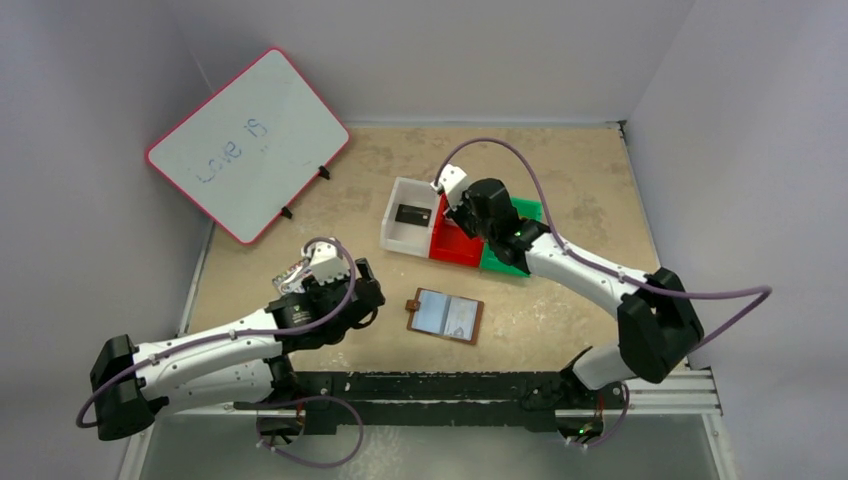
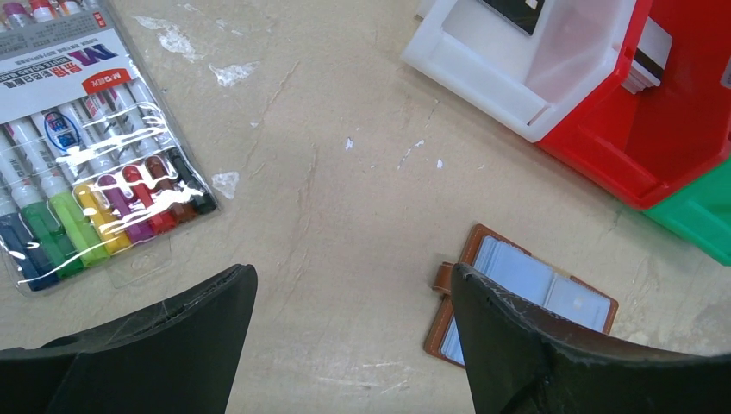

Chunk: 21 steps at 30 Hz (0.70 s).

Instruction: Take the credit cards out of the card holder

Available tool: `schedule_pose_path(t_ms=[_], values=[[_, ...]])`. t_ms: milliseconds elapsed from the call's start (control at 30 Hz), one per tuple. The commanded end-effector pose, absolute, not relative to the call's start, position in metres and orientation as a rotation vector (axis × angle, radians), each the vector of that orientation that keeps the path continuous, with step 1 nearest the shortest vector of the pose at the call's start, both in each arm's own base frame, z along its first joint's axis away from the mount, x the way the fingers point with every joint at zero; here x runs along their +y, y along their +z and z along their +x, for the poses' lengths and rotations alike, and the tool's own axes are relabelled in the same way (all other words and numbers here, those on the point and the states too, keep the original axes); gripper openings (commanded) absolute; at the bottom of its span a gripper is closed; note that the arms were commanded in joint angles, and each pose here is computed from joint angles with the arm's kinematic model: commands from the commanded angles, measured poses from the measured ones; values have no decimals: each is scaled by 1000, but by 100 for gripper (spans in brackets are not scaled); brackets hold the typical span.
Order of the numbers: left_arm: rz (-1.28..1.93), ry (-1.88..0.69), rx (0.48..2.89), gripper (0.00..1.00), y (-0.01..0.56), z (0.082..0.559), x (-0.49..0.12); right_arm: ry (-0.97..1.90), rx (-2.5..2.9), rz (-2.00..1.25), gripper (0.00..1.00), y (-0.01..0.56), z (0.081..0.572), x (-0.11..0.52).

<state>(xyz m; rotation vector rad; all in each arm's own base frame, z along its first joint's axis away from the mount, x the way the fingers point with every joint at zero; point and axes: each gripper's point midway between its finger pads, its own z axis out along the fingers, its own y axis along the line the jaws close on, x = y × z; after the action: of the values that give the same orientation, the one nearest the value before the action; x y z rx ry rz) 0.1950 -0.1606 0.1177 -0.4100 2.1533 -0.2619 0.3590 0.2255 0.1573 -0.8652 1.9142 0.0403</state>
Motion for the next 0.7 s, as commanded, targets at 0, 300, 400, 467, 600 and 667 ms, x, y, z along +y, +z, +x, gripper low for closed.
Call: schedule_pose_path(t_ms=[0,300,400,467,600,667], values=[[-479,-267,2106,83,122,198,-150,-88,1856,-959,0,170,378,223],[-473,-245,2100,83,128,197,-143,-290,1858,-1158,0,142,398,216],[-484,-260,2092,83,130,196,-142,-316,1867,-1179,0,135,408,220],[-491,-271,2086,83,133,196,-142,-354,1865,-1201,0,127,412,218],[-499,-280,2073,83,137,197,-141,-431,1845,-1224,0,123,423,216],[-500,-278,2067,83,139,197,-139,-434,1836,-1264,0,116,424,219]])
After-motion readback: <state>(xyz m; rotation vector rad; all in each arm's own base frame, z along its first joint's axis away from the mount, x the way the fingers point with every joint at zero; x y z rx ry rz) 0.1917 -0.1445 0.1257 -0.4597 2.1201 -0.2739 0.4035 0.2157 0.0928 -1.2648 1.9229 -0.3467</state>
